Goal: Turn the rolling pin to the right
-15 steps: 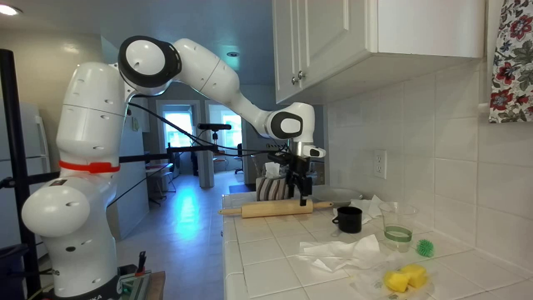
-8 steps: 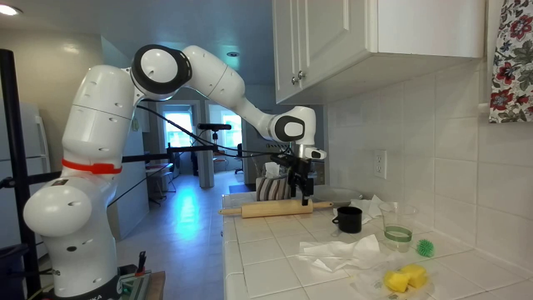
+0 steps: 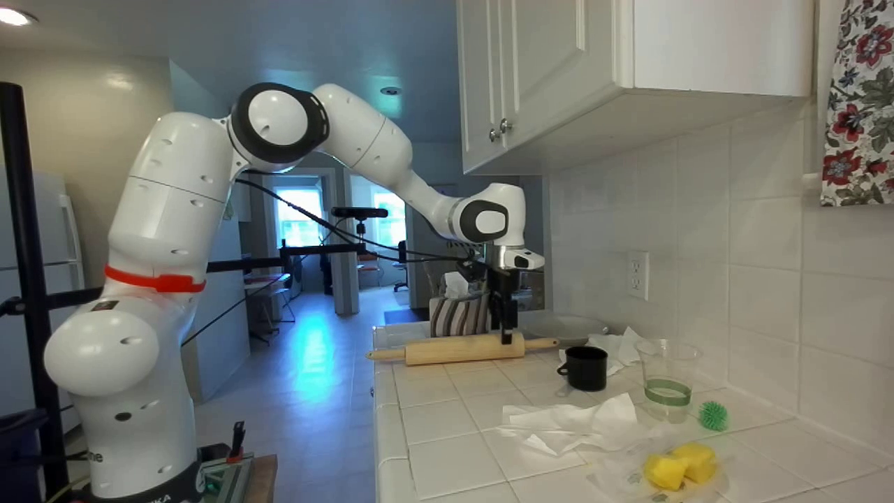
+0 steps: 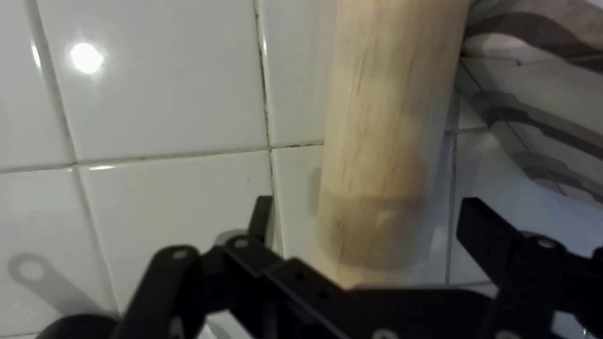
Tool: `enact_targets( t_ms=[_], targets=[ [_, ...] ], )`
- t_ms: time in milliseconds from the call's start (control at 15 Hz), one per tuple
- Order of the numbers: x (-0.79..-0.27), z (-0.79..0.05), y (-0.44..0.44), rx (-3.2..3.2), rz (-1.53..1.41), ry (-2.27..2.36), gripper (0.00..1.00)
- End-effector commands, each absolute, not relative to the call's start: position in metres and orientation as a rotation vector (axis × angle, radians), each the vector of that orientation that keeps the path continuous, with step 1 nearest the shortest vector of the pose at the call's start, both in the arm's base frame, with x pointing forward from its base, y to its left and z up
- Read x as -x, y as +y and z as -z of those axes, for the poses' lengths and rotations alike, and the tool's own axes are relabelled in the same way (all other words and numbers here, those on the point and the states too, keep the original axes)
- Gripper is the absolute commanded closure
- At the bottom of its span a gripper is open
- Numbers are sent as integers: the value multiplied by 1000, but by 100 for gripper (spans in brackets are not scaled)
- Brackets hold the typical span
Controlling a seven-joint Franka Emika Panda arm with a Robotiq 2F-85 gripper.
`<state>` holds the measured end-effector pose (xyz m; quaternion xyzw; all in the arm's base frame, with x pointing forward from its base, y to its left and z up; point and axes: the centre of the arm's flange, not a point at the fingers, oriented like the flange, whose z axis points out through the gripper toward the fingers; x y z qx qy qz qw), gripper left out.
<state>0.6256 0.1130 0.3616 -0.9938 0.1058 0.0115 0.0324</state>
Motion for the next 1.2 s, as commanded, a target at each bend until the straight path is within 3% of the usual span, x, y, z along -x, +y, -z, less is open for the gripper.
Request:
enact_targets(
  t_ms=[0, 1133],
  targets=[
    [-628, -360, 115, 3045, -34, 472, 0],
    [-596, -365, 69, 3130, -207, 763, 0]
  ],
)
